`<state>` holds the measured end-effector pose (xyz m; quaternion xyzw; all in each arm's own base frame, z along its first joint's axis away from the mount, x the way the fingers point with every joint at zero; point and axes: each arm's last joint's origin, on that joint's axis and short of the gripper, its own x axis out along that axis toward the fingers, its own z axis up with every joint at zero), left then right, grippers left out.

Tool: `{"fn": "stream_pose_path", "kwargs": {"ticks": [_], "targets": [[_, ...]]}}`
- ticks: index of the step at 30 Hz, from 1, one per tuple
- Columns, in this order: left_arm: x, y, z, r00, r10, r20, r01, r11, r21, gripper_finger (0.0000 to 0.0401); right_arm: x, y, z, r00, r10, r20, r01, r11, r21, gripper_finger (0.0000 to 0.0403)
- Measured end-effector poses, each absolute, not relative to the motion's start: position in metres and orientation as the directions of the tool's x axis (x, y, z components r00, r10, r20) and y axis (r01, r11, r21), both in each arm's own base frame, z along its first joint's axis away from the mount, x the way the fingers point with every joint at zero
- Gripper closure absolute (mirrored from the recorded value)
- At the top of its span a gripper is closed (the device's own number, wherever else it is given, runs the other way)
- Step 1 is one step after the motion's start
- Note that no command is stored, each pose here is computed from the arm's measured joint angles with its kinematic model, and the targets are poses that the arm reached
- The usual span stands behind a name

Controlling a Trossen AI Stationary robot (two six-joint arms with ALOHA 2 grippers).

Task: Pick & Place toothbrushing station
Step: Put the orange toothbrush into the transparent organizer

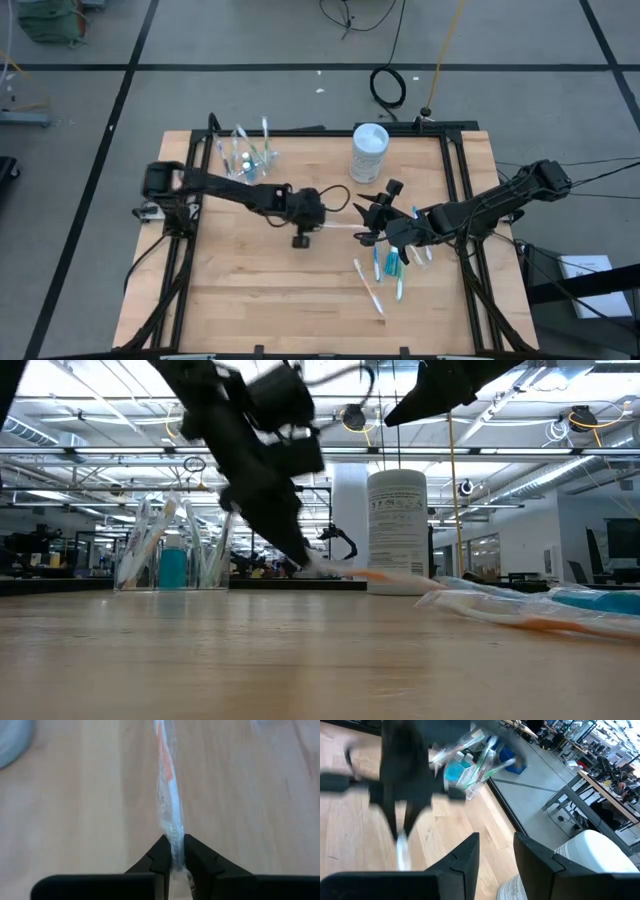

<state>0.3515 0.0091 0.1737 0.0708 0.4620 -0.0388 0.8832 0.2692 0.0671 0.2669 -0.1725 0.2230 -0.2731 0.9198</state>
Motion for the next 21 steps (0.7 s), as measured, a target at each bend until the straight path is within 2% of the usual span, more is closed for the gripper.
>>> {"fn": "stream_pose_path", "kwargs": {"ticks": [5,11,16,21], "targets": [[0.299,-0.001,0.228,0.46,0.164,-0.873,0.113,0.964,0.24,0.0366,0.269,0.067,0.267,0.751,-0.579,-0.316,0.425,0.791,-0.439,0.0291],[0.225,-0.006,0.282,0.378,0.385,-0.842,0.017,0.906,0.422,0.0354,0.269,0.067,0.267,0.752,-0.579,-0.316,0.426,0.792,-0.438,0.0291],[0.17,-0.003,0.299,0.233,0.42,-0.877,-0.047,0.906,0.421,0.035,0.269,0.067,0.267,0.752,-0.579,-0.316,0.438,0.797,-0.416,0.0291],[0.14,0.002,0.302,0.039,0.515,-0.856,-0.044,0.857,0.513,0.0365,0.269,0.067,0.267,0.752,-0.578,-0.316,0.438,0.797,-0.416,0.0291]]}}
